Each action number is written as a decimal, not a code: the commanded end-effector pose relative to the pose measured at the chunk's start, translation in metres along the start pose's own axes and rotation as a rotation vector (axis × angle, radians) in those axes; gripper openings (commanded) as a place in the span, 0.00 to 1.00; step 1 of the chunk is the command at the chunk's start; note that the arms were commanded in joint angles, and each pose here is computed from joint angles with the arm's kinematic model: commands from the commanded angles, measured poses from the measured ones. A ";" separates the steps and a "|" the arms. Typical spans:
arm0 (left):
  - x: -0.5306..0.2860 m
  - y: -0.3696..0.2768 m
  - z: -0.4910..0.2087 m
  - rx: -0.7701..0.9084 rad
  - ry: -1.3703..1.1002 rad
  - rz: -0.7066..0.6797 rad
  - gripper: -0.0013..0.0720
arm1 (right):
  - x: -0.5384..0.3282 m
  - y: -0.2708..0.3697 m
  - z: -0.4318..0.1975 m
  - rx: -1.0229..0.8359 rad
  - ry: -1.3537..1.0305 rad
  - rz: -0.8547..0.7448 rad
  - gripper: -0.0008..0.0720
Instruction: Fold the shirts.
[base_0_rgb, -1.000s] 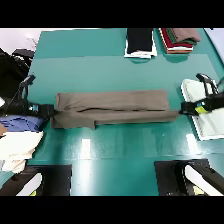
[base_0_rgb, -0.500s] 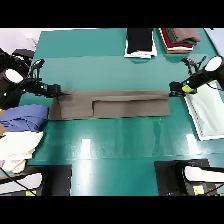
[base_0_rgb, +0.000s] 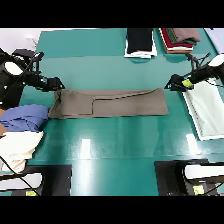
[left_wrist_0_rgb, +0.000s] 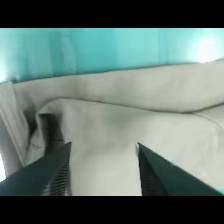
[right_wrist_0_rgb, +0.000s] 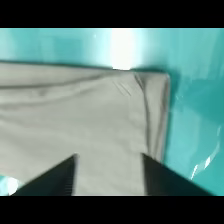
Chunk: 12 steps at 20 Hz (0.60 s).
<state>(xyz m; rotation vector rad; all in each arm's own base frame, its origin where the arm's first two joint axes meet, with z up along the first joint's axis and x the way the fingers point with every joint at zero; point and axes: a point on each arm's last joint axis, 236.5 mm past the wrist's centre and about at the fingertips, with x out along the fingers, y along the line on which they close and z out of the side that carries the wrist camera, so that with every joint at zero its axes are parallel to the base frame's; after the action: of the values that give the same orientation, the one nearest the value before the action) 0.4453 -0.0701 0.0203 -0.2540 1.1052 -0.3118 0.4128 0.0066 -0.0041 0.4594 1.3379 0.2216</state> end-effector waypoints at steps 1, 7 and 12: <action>-0.005 -0.016 -0.001 -0.018 0.021 -0.059 0.39 | 0.001 -0.025 -0.024 0.069 0.062 0.046 0.75; -0.001 -0.053 0.009 -0.029 -0.022 -0.156 0.05 | 0.050 -0.042 -0.058 0.190 0.077 0.159 0.68; 0.016 -0.113 0.003 0.072 -0.029 -0.204 0.05 | 0.081 -0.010 -0.054 0.129 0.122 0.210 0.43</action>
<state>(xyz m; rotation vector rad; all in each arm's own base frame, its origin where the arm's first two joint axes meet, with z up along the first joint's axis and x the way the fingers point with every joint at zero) 0.4413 -0.1499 0.0431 -0.3234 1.0692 -0.4848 0.3699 0.0233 -0.0799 0.7144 1.4327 0.3007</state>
